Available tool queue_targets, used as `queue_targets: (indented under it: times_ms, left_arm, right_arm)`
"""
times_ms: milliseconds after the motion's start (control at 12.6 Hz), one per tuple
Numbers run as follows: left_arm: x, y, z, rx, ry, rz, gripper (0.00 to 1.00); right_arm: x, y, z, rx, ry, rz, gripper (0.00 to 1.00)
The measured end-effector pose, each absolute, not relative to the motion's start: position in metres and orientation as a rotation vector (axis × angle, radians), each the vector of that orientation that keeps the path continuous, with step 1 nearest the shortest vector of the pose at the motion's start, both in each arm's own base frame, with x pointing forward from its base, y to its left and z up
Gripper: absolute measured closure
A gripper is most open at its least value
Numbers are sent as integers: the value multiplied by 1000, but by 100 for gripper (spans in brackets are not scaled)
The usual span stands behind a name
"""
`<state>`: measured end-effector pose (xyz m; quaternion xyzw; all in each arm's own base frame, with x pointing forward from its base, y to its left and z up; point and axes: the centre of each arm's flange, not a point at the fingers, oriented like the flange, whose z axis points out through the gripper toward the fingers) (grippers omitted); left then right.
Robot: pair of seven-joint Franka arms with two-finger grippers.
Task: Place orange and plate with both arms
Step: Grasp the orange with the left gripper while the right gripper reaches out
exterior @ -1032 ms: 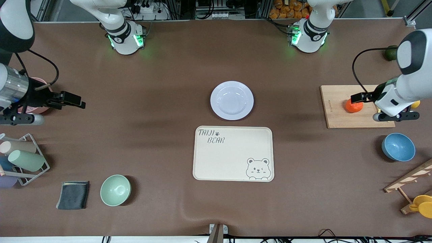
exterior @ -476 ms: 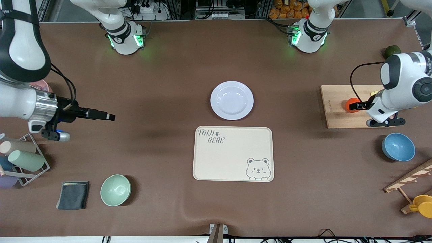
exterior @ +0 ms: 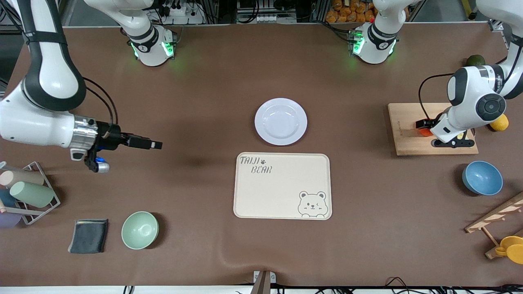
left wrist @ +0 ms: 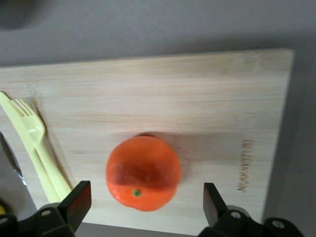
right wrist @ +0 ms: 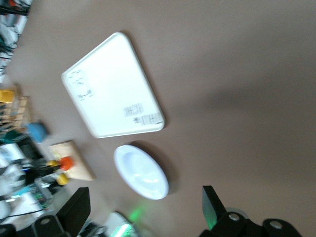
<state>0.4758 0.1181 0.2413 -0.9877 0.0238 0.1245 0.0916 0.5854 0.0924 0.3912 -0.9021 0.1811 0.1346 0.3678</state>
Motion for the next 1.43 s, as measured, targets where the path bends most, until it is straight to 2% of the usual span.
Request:
queue_targets:
  times_ms: [635, 952, 1032, 1190, 1429]
  left_arm:
    - [463, 125, 203, -2952, 105, 401, 0]
    - [460, 130, 190, -2959, 118, 409, 0]
    - [460, 132, 190, -2961, 113, 403, 6]
    - [461, 136, 192, -2963, 111, 395, 27]
    - [464, 139, 199, -2961, 133, 377, 27]
  right_arm:
    - [539, 119, 275, -2008, 441, 326, 0]
    - [528, 145, 252, -1995, 434, 281, 0]
    - [526, 152, 250, -1992, 427, 274, 0]
    - [522, 153, 246, -1994, 426, 276, 0]
    - [521, 153, 245, -1994, 418, 271, 0]
